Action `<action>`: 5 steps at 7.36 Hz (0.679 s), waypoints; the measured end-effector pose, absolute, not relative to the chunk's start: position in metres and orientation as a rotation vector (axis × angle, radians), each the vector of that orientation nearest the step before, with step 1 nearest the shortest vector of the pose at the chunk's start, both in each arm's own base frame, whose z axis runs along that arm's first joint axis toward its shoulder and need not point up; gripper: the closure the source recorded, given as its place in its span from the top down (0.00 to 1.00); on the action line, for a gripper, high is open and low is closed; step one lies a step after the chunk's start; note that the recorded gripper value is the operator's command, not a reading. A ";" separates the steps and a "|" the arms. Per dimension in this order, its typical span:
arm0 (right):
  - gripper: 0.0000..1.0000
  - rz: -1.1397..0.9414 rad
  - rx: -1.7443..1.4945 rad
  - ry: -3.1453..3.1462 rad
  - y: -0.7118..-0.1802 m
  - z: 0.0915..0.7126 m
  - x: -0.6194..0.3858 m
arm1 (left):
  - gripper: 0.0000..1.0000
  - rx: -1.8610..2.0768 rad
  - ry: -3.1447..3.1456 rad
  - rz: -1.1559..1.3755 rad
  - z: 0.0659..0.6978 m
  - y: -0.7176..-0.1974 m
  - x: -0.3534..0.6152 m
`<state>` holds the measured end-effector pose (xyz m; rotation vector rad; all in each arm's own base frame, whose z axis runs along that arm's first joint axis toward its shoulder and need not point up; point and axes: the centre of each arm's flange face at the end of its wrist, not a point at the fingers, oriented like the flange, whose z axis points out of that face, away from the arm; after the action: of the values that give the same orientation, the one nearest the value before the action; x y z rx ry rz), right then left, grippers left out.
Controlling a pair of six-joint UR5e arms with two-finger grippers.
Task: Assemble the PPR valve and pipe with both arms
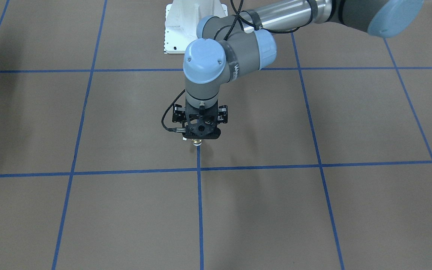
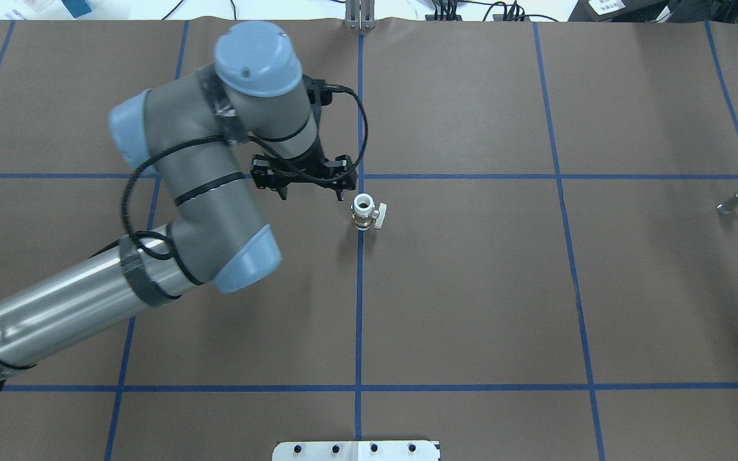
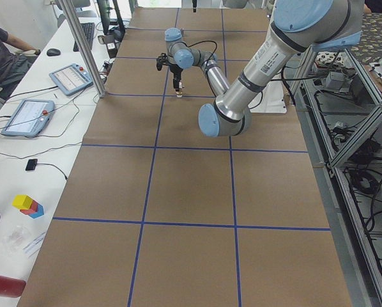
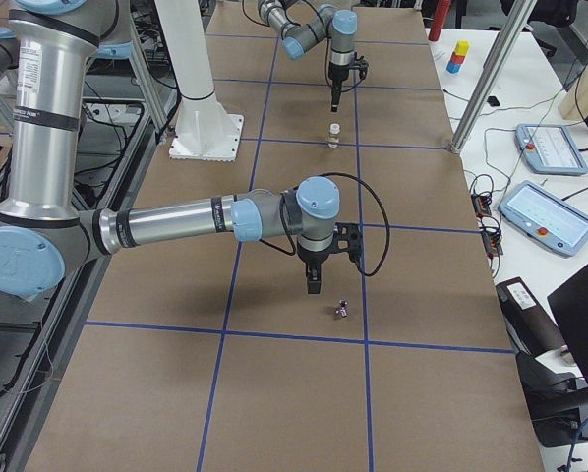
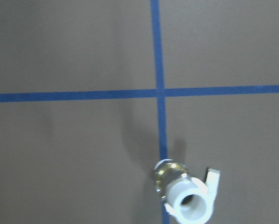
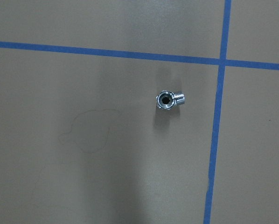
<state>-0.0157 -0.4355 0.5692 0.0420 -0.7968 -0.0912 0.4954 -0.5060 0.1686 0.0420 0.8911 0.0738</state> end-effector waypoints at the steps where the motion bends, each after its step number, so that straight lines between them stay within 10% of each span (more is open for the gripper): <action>1: 0.99 -0.100 0.041 -0.799 -0.441 0.577 -0.023 | 1.00 0.073 0.892 0.100 0.192 -0.496 0.461; 5: 0.97 -0.091 0.005 -0.776 -0.497 0.609 -0.059 | 1.00 0.156 0.865 0.160 0.248 -0.481 0.370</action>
<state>-0.0591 -0.4974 0.6088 0.0053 -0.7761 -0.0906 0.3705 -0.4815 0.2482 0.1556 0.8648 0.1604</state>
